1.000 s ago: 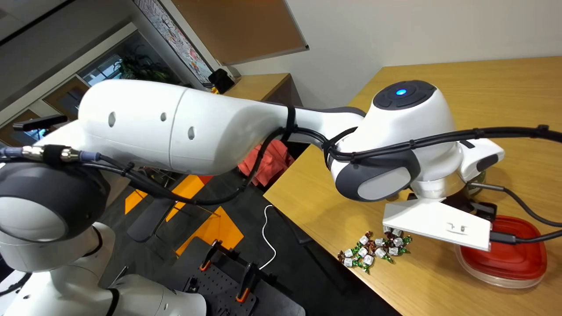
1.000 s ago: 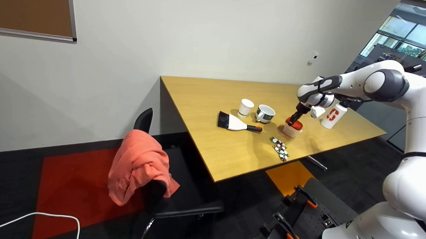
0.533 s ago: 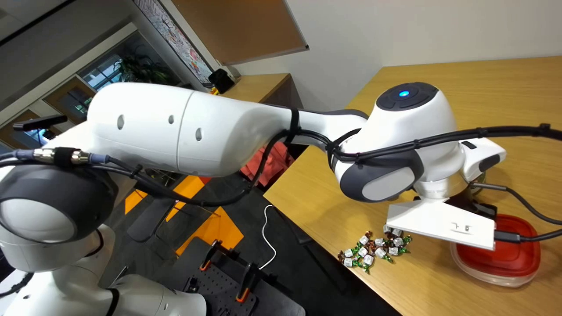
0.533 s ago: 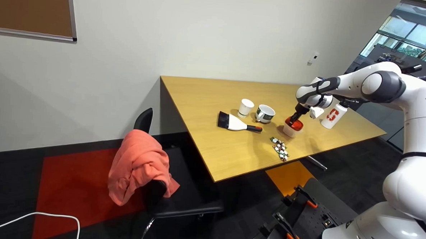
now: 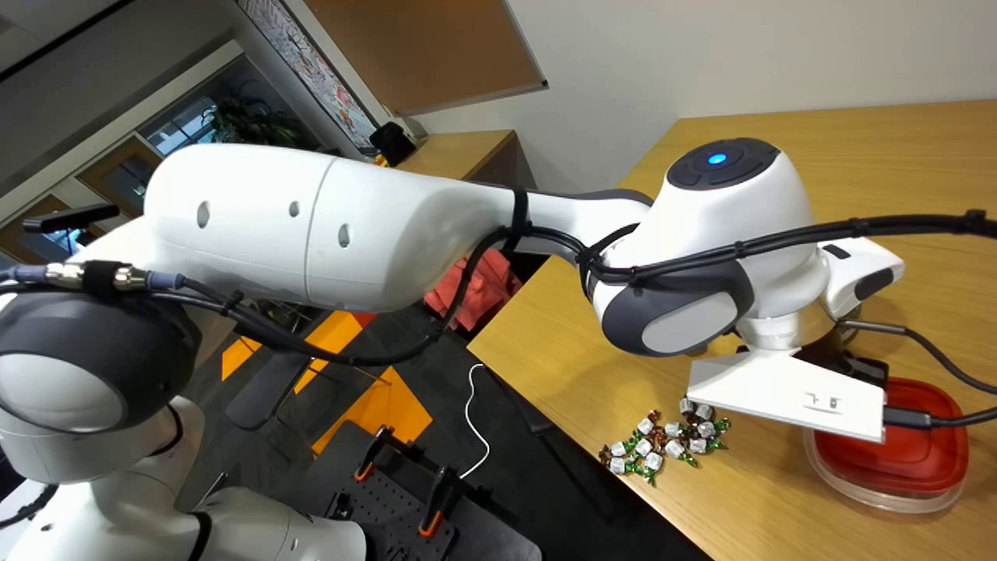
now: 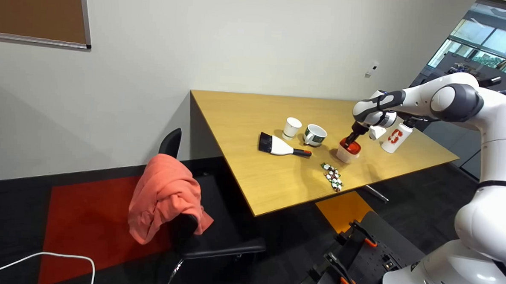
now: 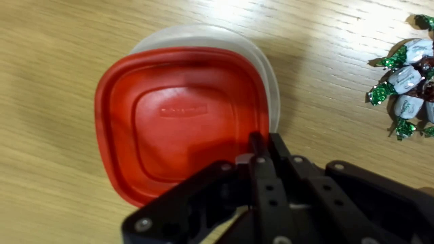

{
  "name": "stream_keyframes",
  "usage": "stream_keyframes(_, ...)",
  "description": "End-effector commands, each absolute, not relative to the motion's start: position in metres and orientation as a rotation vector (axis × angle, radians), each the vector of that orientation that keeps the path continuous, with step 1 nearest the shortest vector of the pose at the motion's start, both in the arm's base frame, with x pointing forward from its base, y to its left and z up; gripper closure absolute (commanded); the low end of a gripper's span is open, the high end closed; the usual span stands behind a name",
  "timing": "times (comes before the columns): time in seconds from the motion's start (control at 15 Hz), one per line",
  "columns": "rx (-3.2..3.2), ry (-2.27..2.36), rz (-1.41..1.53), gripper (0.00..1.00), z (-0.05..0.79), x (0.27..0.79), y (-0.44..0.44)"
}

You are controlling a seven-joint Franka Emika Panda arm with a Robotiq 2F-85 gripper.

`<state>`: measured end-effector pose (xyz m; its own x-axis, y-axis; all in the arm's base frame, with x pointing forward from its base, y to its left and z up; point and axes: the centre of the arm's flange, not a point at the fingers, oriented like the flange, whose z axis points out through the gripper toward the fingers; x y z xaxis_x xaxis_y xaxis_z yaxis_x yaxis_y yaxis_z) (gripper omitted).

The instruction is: Take the lid on the bowl and put it on the table

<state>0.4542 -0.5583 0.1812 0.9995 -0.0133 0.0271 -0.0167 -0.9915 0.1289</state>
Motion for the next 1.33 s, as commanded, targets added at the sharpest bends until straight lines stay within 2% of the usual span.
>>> stream_keyframes(0.0,3.039,0.024,0.056,0.98,0.224,0.440,-0.547)
stream_keyframes(0.53,3.066,0.386,0.088,0.98,0.289,0.456,-0.475)
stream_keyframes(1.27,2.847,1.059,0.170,0.98,0.325,0.516,-0.295)
